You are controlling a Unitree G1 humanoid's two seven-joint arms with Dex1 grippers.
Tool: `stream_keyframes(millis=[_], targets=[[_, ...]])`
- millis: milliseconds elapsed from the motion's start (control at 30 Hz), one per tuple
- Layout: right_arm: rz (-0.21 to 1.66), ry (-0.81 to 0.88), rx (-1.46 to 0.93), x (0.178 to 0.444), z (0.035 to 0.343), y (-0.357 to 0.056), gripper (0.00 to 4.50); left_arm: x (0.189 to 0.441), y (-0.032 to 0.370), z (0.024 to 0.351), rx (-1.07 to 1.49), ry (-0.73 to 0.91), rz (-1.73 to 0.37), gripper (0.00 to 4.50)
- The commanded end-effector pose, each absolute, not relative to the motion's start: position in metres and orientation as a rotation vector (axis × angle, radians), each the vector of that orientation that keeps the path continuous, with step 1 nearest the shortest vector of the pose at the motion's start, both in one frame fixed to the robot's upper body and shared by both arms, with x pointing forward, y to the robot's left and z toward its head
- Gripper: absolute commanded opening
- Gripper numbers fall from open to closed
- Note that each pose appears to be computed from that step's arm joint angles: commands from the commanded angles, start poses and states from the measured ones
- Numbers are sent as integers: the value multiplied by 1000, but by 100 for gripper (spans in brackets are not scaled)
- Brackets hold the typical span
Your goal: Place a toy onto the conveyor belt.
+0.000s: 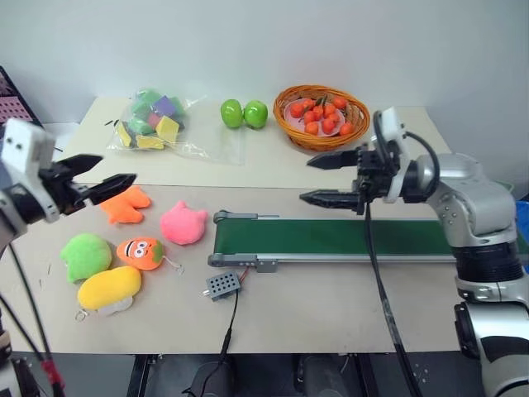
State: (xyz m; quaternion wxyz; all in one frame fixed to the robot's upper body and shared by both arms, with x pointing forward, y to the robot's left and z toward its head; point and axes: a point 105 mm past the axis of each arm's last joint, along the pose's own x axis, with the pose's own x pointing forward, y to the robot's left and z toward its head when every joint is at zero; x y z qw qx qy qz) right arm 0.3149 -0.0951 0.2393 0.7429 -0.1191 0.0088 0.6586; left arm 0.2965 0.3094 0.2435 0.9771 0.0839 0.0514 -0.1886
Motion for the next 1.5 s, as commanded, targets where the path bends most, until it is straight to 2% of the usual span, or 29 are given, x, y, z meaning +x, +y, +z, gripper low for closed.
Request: stream_keyframes(millis=[33,167,267,467,633,700,800,1000,1233,1500], targets=[[1555,48,-314,307,238,-85,450,282,339,262,236,48,-198,448],[1601,19,-328,313,238,-71,450,258,387,261,154,23,48,448],[1626,7,-333,314,238,-68,450,237,407,246,76,59,137,448],[1655,1,-355,318,242,-66,450,203,416,221,-134,84,169,448],[1663,-14,-381,322,247,-65,450,185,425,183,-456,158,188,448],[1657,-19,-393,323,250,-65,450,182,435,168,-671,110,205,448],[1646,-23,-408,324,254,-67,450,183,440,146,-879,72,214,448],[1606,-14,-437,322,262,-77,450,193,434,107,-1034,116,204,448],[1551,-2,-459,316,270,-87,450,227,416,93,-1090,148,115,448],[1498,4,-475,311,276,-95,450,255,415,83,-1153,146,130,448]])
